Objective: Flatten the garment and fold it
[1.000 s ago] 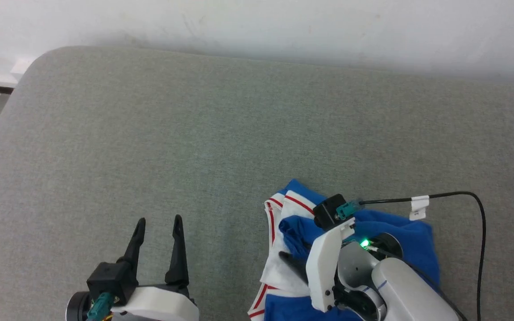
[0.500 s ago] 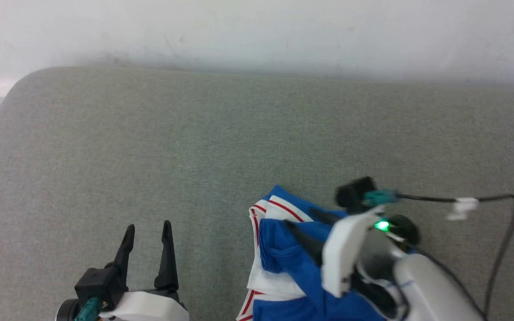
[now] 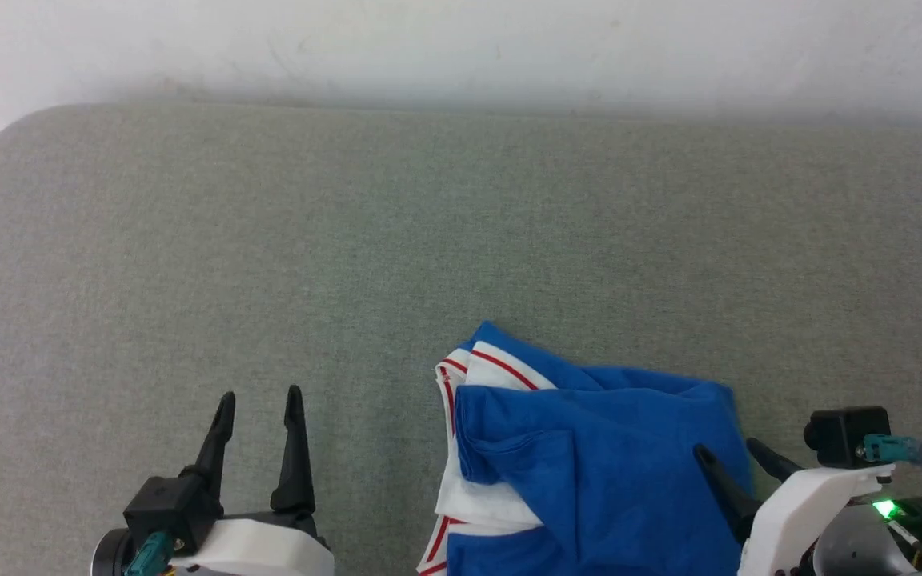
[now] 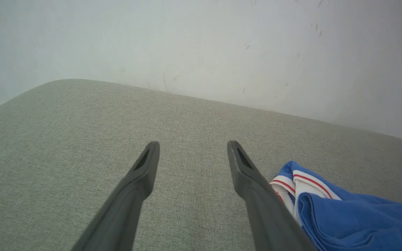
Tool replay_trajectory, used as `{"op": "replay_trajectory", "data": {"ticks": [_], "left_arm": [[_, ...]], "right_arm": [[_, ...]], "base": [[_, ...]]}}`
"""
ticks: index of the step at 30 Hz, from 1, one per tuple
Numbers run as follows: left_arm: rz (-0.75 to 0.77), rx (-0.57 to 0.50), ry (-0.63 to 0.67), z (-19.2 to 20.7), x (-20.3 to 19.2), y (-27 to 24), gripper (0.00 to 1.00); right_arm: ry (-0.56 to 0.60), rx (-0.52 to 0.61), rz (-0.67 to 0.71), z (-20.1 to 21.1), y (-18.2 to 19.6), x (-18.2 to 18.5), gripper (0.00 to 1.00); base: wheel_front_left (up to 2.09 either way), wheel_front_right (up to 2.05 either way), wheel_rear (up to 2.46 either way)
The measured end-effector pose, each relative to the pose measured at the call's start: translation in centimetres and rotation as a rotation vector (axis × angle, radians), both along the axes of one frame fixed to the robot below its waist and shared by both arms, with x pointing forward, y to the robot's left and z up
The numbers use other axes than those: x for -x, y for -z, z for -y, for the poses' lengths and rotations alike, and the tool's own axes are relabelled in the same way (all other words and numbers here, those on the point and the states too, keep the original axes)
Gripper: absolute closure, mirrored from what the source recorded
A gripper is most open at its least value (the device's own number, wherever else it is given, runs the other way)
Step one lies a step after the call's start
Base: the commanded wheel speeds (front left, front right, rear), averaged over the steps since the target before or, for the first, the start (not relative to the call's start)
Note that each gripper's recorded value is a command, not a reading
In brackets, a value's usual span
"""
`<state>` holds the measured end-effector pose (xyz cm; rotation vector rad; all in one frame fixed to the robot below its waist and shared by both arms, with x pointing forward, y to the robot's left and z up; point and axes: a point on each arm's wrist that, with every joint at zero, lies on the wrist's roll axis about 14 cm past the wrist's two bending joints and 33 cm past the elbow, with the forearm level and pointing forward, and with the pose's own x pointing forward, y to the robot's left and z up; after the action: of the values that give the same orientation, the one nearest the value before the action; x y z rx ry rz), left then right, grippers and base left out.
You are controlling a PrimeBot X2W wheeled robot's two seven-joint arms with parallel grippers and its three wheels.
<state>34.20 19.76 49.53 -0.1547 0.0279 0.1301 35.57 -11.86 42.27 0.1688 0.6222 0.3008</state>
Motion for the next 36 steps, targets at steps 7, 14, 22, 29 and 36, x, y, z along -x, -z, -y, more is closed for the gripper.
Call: {"op": "replay_trajectory", "data": {"ticks": [7, 14, 22, 29, 36], "left_arm": [[-0.023, -0.010, -0.034, -0.9, 0.3, 0.6, 0.00], [-0.033, -0.021, -0.069, -1.9, 0.4, 0.8, 0.00], [-0.010, -0.030, -0.055, -1.6, -0.4, 0.2, 0.00], [0.015, -0.036, -0.010, -0.6, -1.0, -0.7, 0.00], [0.043, -0.043, 0.071, 1.2, -1.9, -2.0, 0.00]], "right_arm": [[0.017, 0.047, -0.076, 0.7, 2.4, -0.8, 0.00], [-0.001, 0.053, -0.164, -0.1, 4.9, -1.6, 0.49], [-0.008, 0.001, -0.183, -1.2, 4.9, -2.3, 1.00], [0.000, -0.002, -0.160, -0.9, 3.9, -1.6, 1.00], [0.016, 0.107, -0.088, 3.1, 1.3, -2.1, 1.00]], "base": [[0.00, 0.00, 0.00], [0.00, 0.00, 0.00], [0.00, 0.00, 0.00], [0.00, 0.00, 0.00], [0.00, 0.00, 0.00]]}}
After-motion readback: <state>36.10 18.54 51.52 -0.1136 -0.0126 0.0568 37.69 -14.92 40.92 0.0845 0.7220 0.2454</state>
